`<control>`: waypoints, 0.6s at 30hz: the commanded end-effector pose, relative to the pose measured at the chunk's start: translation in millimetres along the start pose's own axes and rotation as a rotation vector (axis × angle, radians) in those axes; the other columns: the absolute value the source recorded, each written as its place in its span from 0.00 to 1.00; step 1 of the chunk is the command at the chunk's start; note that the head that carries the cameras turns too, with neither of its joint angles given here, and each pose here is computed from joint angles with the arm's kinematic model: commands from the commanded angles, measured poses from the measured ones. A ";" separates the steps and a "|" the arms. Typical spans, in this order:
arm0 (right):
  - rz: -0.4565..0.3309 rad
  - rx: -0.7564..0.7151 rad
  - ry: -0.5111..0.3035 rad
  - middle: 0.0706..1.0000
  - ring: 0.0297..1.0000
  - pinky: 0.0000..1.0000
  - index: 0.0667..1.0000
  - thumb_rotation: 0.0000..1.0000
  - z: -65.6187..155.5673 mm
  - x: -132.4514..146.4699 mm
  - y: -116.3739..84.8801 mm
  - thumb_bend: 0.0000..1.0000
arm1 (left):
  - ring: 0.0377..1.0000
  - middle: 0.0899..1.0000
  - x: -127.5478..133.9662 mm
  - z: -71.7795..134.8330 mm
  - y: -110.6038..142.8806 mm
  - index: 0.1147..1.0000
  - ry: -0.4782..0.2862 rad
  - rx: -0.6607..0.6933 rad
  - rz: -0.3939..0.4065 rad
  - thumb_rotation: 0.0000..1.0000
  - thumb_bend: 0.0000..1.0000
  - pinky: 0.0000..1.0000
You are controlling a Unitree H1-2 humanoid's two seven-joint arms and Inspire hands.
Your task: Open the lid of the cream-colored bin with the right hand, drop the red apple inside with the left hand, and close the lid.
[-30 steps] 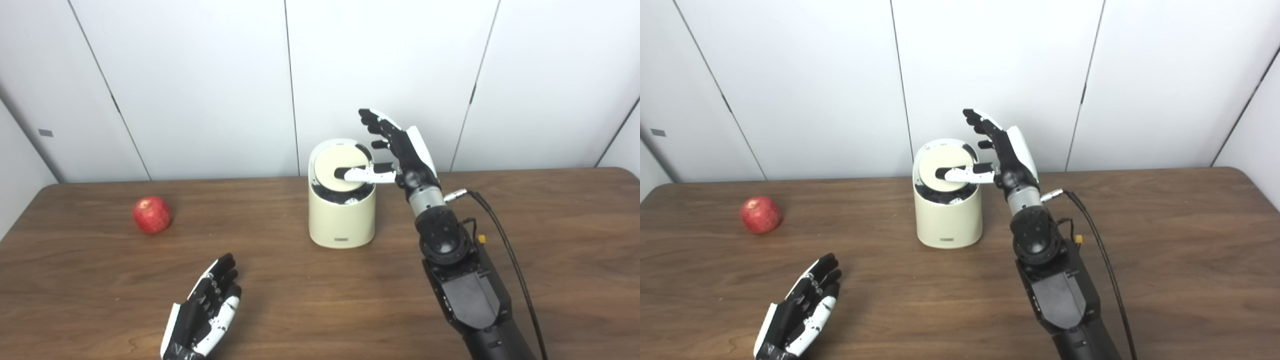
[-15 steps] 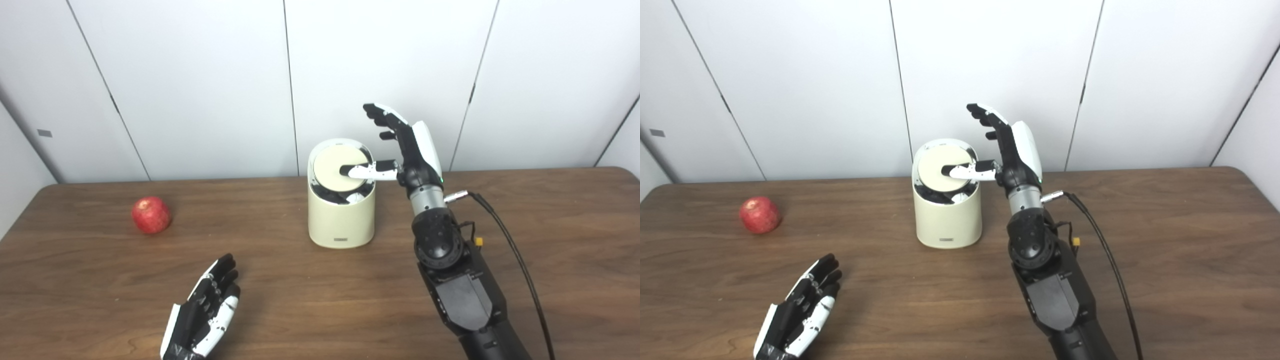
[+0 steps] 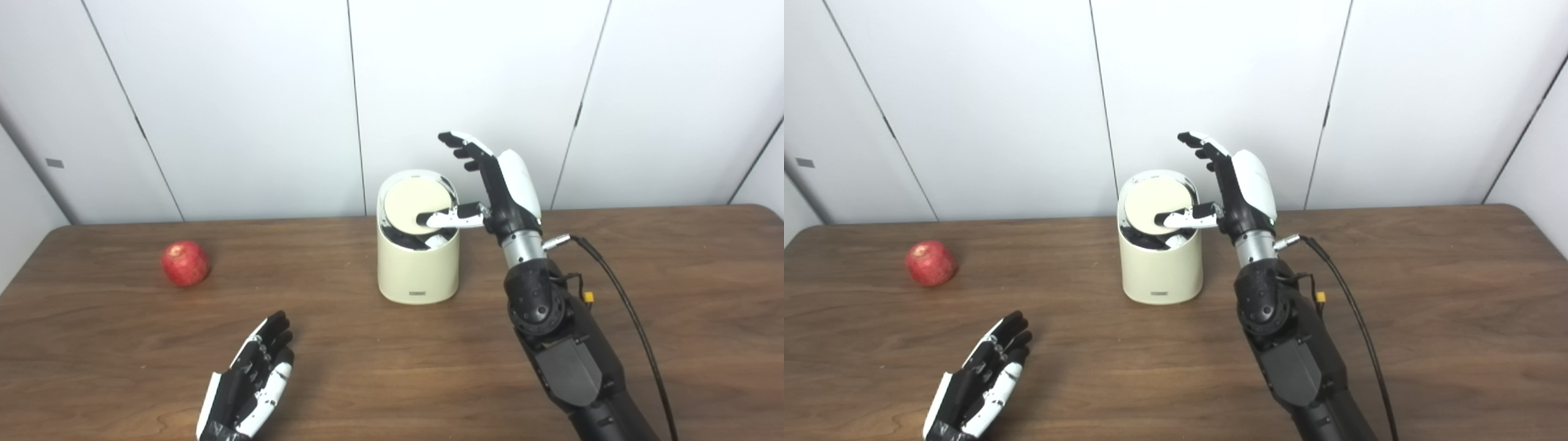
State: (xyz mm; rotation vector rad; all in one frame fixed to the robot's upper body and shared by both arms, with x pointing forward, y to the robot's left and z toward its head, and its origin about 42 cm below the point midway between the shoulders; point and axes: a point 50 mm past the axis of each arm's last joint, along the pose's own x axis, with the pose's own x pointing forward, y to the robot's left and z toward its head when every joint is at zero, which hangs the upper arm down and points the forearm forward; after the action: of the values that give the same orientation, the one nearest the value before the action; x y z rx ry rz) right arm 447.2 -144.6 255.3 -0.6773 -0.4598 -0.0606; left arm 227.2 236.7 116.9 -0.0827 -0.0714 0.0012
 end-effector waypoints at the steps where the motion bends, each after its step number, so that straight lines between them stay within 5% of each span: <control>1: -0.046 -0.015 -0.096 0.79 0.77 0.70 0.77 0.10 23.4 18.3 -11.0 0.96 | 0.90 0.89 -2.5 10.1 -0.3 0.88 -0.052 0.003 -0.017 0.32 0.28 0.92; 18: -0.013 -0.296 -0.235 0.82 0.85 0.82 0.80 0.04 26.4 12.6 -11.6 0.99 | 0.89 0.89 -1.6 10.4 -2.1 0.87 -0.054 0.006 -0.016 0.34 0.30 0.92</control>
State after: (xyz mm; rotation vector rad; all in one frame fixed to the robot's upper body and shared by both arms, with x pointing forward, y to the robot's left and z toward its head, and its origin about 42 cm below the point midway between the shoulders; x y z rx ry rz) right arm 443.1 -139.4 262.5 -0.9475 -0.6055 -0.0427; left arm 227.1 235.4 118.0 -0.0814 -0.0752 -0.0018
